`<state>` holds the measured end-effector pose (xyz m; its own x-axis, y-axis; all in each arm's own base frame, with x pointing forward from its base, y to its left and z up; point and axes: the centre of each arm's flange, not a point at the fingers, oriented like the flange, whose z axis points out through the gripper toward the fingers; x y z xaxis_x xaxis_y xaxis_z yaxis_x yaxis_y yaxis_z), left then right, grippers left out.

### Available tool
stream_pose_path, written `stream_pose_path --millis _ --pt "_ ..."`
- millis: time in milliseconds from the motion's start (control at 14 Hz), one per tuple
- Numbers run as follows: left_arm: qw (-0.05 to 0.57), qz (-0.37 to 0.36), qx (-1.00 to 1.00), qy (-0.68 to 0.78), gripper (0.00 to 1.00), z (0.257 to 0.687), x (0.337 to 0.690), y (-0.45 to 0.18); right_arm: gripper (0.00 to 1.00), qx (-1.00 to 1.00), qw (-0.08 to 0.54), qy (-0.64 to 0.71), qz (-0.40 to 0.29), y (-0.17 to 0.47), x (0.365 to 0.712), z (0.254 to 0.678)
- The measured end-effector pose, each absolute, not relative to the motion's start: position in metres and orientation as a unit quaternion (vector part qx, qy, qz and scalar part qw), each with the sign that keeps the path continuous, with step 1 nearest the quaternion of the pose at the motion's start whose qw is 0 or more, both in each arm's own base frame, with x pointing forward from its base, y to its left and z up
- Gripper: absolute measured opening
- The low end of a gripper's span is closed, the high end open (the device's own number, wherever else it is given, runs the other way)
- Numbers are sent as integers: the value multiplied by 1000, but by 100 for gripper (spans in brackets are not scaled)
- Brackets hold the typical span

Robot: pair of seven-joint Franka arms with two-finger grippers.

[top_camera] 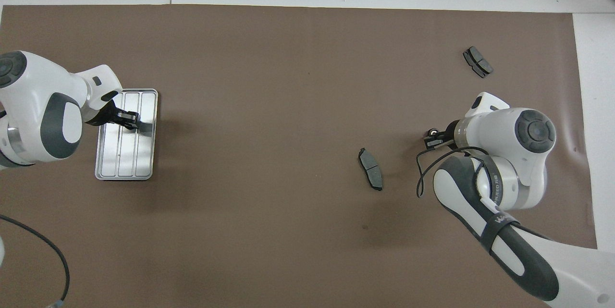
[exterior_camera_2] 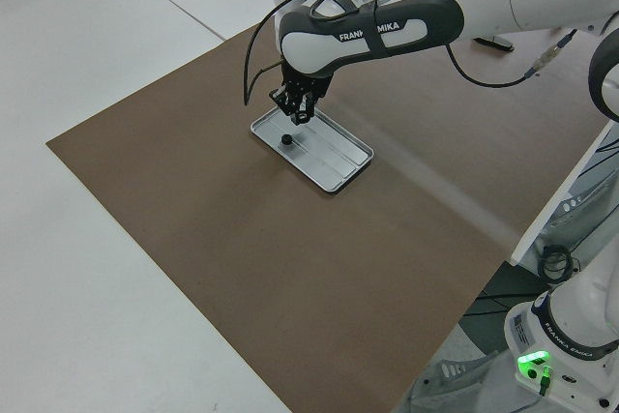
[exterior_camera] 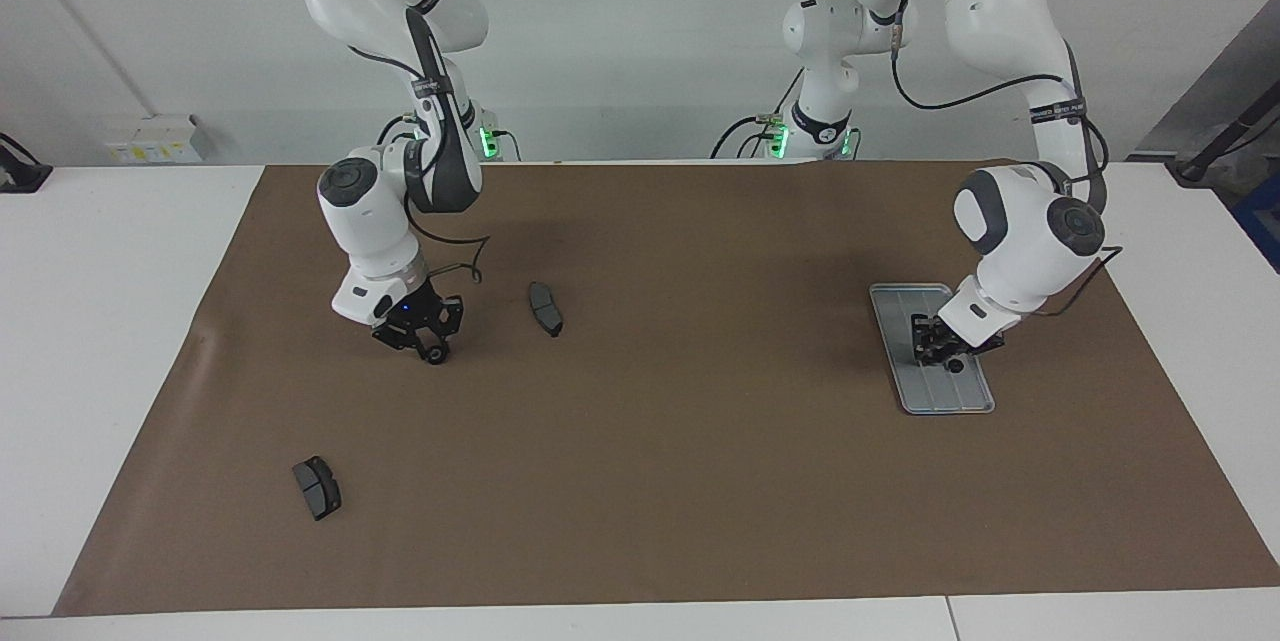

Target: Pick bearing gear from pile to tray

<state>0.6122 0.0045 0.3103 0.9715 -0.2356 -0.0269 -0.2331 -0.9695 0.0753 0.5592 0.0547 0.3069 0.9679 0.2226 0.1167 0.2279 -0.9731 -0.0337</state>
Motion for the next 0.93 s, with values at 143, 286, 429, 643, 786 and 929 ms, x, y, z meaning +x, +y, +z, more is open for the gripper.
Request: stream_pose_path --millis 143,286,429,643,786,929 --pt "36 -15 992 -118 41 312 611 4 34 -997 32 -60 -41 68 581 355" --pt "36 -7 992 -117 63 319 612 3 34 -998 44 -9 -40 98 599 407" --pt "35 7 993 -108 86 329 616 0 34 -996 59 49 -48 140 605 433" --pt "37 29 996 -76 100 354 626 -36 34 -988 77 127 -47 213 601 439" --pt "40 38 997 -55 100 365 628 -77 34 -979 85 175 -54 265 592 432" --pt "44 38 998 -38 100 368 624 -114 34 -971 88 213 -69 316 579 412"
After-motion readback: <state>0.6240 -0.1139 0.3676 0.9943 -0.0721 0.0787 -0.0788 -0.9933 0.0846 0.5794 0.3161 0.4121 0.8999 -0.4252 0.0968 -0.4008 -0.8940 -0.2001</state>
